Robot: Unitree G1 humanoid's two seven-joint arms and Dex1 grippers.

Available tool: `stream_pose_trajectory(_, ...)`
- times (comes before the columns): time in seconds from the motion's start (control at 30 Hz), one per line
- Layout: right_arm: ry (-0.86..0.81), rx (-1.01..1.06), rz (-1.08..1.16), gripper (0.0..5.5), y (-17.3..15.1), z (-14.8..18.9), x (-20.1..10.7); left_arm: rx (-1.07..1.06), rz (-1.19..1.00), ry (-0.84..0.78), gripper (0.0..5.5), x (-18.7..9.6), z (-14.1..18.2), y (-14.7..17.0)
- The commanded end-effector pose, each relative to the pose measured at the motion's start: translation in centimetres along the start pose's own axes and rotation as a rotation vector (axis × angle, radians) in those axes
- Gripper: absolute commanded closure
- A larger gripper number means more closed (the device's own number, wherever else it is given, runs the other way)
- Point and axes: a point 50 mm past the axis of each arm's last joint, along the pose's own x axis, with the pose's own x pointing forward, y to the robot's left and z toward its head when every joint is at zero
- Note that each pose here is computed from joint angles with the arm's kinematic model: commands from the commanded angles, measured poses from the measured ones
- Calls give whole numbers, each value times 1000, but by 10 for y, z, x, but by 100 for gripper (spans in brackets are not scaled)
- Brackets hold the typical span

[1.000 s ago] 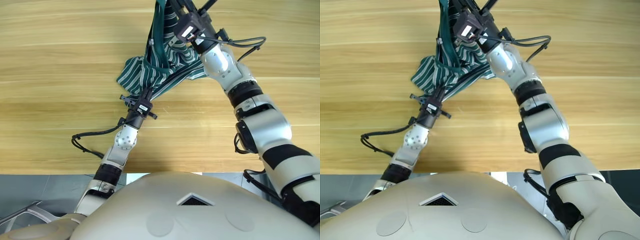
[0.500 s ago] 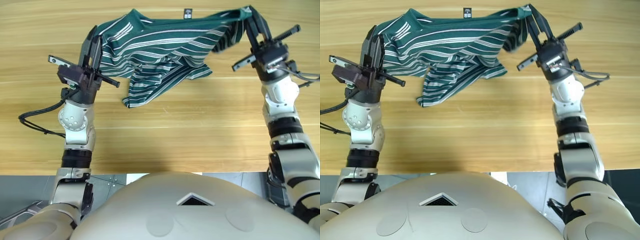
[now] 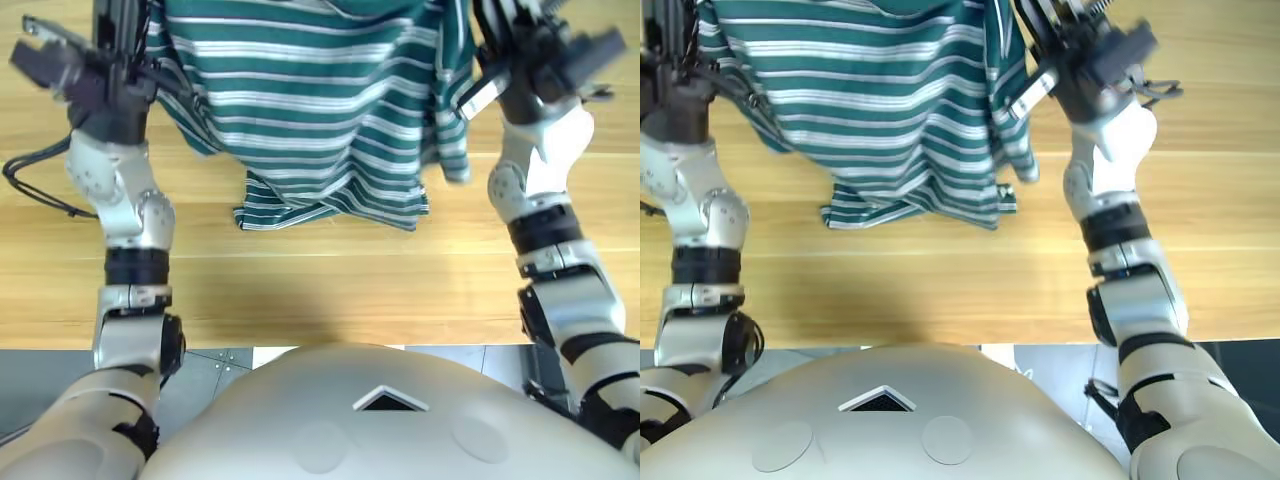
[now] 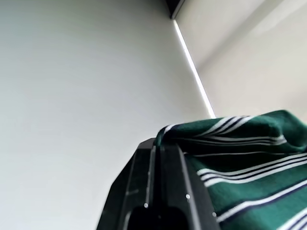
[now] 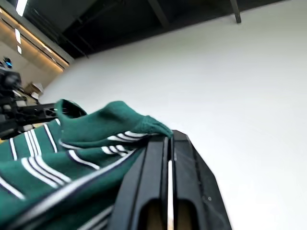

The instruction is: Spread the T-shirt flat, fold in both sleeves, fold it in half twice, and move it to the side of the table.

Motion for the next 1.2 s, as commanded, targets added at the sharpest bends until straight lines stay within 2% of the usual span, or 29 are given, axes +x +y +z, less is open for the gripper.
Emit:
stream_pose_trajectory(0.03,609,-356,-312,550,-40,-53,63,121,101,429,547,69,-54,17)
stream_pose_trajectory(0.1,643,-501,-571,550,-73,-36,81,272,217,515,547,109,-44,31)
stream_pose_trajectory(0.2,485,-648,-956,550,-117,12,103,404,468,350,547,163,13,61)
stream_pose_trajectory(0.27,303,-732,-1101,550,-128,39,112,449,560,190,547,180,45,70)
stream_pose_trajectory(0.33,115,-788,-1174,550,-128,53,110,464,619,28,547,179,66,78)
stream_pose_trajectory(0.37,67,-811,-1168,550,-123,51,103,463,630,-2,547,170,65,82)
stream_pose_trajectory(0.43,69,-803,-1080,550,-110,35,91,465,593,50,547,146,43,83)
stream_pose_trajectory(0.53,223,-686,-716,550,-72,-12,57,463,342,316,547,77,-29,54)
stream_pose_trajectory(0.57,278,-628,-587,550,-58,-26,40,469,233,395,547,48,-49,40)
stream_pose_trajectory(0.63,362,-479,-269,550,-25,-45,-20,383,-94,595,547,-43,-84,-4)
stream_pose_trajectory(0.67,398,-419,-98,550,-8,-47,-55,325,-263,660,547,-87,-89,-28)
stream_pose_trajectory(0.77,499,-287,361,550,32,-32,-137,156,-614,766,547,-179,-73,-73)
stream_pose_trajectory(0.8,532,-241,466,550,41,-25,-157,117,-666,778,547,-196,-65,-79)
stream_pose_trajectory(0.87,610,-210,532,550,41,-13,-180,87,-669,793,547,-215,-49,-76)
stream_pose_trajectory(0.93,673,-205,539,550,35,-6,-189,99,-623,805,547,-223,-33,-64)
stream_pose_trajectory(1.0,706,-191,530,550,33,2,-192,97,-603,779,547,-222,-20,-58)
stream_pose_trajectory(1.1,760,-152,463,550,29,19,-207,79,-459,701,547,-213,7,-43)
stream_pose_trajectory(1.2,846,-119,448,550,34,30,-224,26,-446,731,547,-218,15,-49)
